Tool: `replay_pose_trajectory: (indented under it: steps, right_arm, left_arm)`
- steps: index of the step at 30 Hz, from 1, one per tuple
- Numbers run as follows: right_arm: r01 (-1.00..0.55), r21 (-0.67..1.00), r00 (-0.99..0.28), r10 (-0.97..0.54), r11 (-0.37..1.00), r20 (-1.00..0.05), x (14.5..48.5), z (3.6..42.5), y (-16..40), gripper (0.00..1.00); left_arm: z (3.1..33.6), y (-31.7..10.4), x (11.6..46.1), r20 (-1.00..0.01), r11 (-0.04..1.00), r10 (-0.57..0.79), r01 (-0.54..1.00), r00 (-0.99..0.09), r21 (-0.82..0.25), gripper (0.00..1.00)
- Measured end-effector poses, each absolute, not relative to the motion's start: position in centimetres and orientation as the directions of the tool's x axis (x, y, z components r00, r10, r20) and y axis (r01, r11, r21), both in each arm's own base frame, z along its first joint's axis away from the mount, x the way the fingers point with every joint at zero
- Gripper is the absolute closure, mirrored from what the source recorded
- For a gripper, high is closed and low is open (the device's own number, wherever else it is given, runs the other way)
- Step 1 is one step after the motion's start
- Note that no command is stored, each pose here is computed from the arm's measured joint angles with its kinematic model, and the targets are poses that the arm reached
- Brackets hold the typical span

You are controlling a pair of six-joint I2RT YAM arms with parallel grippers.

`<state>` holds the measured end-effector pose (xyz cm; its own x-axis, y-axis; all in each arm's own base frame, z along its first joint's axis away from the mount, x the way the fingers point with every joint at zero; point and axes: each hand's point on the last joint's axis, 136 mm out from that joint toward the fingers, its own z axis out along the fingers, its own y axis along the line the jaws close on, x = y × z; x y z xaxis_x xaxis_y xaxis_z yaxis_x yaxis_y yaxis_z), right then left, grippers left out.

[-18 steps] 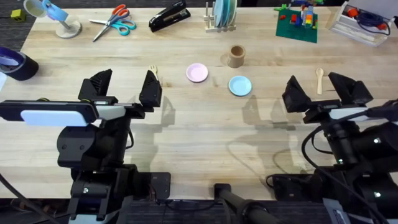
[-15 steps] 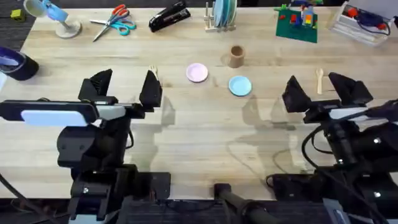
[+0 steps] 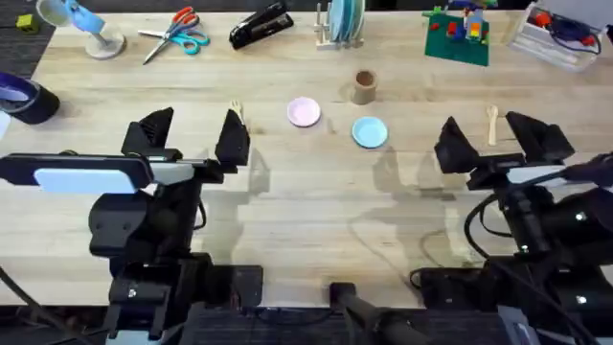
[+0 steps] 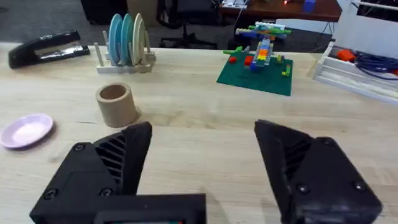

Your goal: Pick up a utensil and set it on the pink plate, then put the other utensil in the container.

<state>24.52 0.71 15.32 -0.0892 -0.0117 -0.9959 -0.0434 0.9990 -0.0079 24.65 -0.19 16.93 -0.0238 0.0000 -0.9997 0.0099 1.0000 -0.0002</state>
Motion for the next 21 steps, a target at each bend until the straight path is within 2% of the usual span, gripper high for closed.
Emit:
replay_pose_trajectory:
  steps: [6,12,16,21]
  right_arm:
    - [-0.046,-0.043,-0.088,-0.047,0.998,-0.995,24.5,15.3,0.7,0.007]
    - [-0.054,-0.057,-0.132,-0.063,0.997,-0.989,24.0,15.7,0.8,0.007]
    - [-0.057,-0.059,-0.164,-0.068,0.997,-0.984,22.7,17.9,0.8,0.007]
    - [-0.061,-0.060,-0.163,-0.069,0.996,-0.984,20.0,23.0,0.9,0.009]
  left_arm:
    - [16.7,-0.2,24.6,-0.999,1.000,0.001,0.010,-0.035,0.000,0.006]
    - [16.4,-0.2,24.0,-0.994,1.000,0.001,0.010,-0.109,0.000,0.006]
    - [19.9,-0.2,22.6,-0.994,1.000,0.001,0.010,-0.111,0.000,0.007]
    - [24.9,-0.2,19.8,-0.992,1.000,-0.004,0.009,-0.123,-0.005,0.008]
